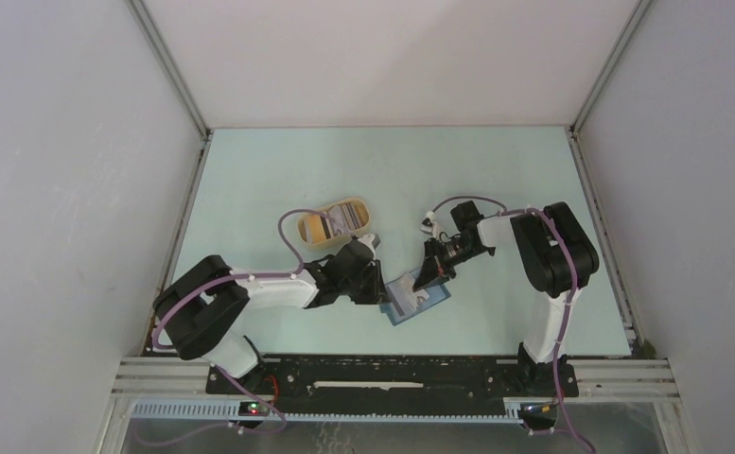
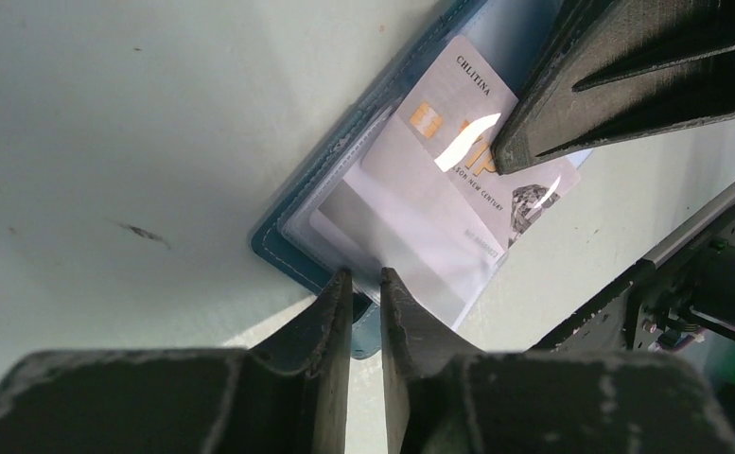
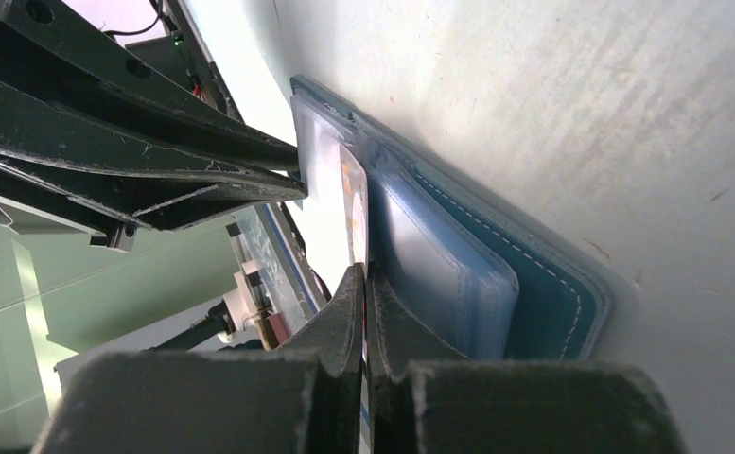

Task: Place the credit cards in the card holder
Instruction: Insert the credit card into the card holder.

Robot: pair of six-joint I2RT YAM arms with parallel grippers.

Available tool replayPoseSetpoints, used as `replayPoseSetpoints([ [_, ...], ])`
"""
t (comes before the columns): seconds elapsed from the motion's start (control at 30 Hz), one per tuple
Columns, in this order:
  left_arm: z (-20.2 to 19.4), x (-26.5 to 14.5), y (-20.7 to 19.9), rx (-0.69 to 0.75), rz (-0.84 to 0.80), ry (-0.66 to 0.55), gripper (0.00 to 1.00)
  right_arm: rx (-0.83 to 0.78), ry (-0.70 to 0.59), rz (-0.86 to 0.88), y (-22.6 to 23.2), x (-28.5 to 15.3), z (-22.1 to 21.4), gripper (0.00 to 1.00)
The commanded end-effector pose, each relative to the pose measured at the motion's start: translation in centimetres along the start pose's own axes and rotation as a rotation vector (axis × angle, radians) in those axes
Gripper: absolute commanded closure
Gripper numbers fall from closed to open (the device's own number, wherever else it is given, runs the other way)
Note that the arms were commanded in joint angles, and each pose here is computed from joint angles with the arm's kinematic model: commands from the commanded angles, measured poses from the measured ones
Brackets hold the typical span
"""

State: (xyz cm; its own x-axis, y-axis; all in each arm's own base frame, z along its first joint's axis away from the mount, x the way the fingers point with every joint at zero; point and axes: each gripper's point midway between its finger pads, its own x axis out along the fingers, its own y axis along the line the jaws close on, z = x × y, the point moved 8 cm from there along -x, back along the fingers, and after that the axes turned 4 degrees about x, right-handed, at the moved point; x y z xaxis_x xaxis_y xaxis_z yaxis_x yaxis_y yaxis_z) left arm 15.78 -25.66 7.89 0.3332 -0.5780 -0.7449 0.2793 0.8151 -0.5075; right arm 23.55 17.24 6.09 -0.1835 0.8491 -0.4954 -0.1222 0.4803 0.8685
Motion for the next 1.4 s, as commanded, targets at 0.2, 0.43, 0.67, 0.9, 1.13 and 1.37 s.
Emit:
replayPoseSetpoints([
  [0.2,-0.7,0.7,1.4,0.042,0.084,0.021,0.80,-0.036,0.002,0.004,0.4,1.0,0.1,0.90],
  [0.43,-0.2,0.1,1.0,0.046,0.067,-0.023,0.80,-0.089,0.057,-0.067,1.6,1.2,0.3,0.73],
  [0.67,0.1,-0.3,0.8,0.051,0.051,-0.053,0.80,-0.199,0.072,-0.187,3.3,0.9,0.9,0.65],
  [0.9,0.3,-0.7,0.9,0.051,0.044,-0.086,0.79,-0.329,0.134,-0.313,4.5,2.1,0.3,0.54],
  [1.13,0.3,-0.8,1.0,0.026,0.000,-0.108,0.80,-0.476,0.157,-0.403,5.9,2.9,-0.5,0.55],
  [1.37,0.3,-0.7,1.0,-0.009,-0.075,-0.130,0.81,-0.469,0.266,-0.284,7.3,4.5,-1.8,0.55],
])
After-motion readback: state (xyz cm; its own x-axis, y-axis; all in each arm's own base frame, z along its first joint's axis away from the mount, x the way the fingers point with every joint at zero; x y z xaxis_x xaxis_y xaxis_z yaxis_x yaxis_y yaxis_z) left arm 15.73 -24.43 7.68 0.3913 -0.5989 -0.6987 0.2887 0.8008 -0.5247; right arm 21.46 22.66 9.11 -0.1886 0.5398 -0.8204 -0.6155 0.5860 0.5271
